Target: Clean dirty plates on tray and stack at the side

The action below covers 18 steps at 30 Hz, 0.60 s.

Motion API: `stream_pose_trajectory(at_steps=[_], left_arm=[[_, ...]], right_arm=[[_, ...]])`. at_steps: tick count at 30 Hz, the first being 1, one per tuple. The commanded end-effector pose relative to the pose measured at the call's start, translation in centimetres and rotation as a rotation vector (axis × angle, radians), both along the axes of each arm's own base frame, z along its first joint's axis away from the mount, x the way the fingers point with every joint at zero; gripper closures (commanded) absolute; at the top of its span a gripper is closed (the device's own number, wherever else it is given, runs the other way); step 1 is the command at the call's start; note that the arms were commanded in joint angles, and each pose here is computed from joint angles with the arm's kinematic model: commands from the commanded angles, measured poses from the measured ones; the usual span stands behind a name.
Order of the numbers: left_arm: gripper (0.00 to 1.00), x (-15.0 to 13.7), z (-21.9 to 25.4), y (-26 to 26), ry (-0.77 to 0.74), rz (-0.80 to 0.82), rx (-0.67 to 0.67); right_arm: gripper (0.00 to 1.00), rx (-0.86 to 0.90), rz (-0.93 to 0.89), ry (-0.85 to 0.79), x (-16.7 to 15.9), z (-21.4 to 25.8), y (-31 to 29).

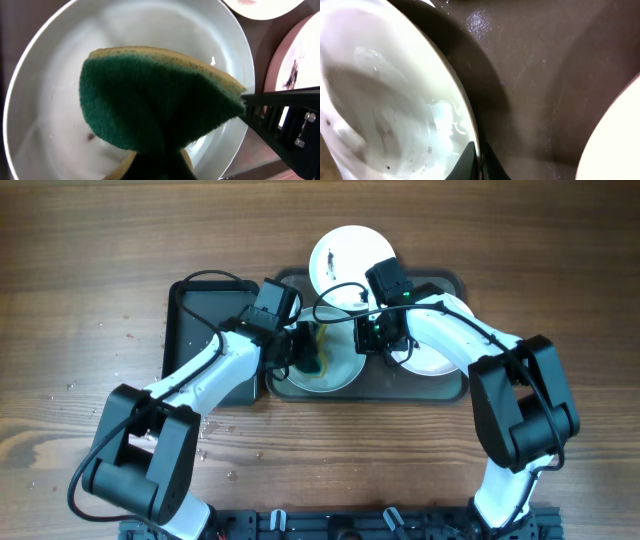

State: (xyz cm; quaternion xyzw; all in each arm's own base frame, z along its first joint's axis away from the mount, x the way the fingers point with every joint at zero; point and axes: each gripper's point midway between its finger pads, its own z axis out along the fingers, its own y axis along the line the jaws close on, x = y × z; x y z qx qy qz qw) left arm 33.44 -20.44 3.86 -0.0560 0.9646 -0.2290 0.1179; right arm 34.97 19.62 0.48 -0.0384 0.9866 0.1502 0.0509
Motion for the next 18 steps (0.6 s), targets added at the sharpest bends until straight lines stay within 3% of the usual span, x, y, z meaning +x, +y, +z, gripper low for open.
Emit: stream_pose_trajectory(at_steps=[1, 10, 14, 18], left_arm=[[0.96, -0.5, -0.3, -1.0, -0.017, -0.052, 0.026], [0.96, -0.9, -2.4, -2.2, -0.086, -0.085, 0.179], [0.96, -0.1, -3.2, -1.1, -0.135, -0.052, 0.292], [0.96, 1.6, -2.6, -0.6, -0.207, -0.008, 0.318]], right_arm=[[0.96, 0.019, 0.005, 0.01, -0.1, -0.1, 0.7], [0.96, 0.019, 0.005, 0.01, -0.1, -0.1, 0.7], [0.96, 0.019, 0.005, 0.01, -0.1, -0.1, 0.7], [0.96, 0.019, 0.006, 0.01, -0.1, -0.1, 0.7]])
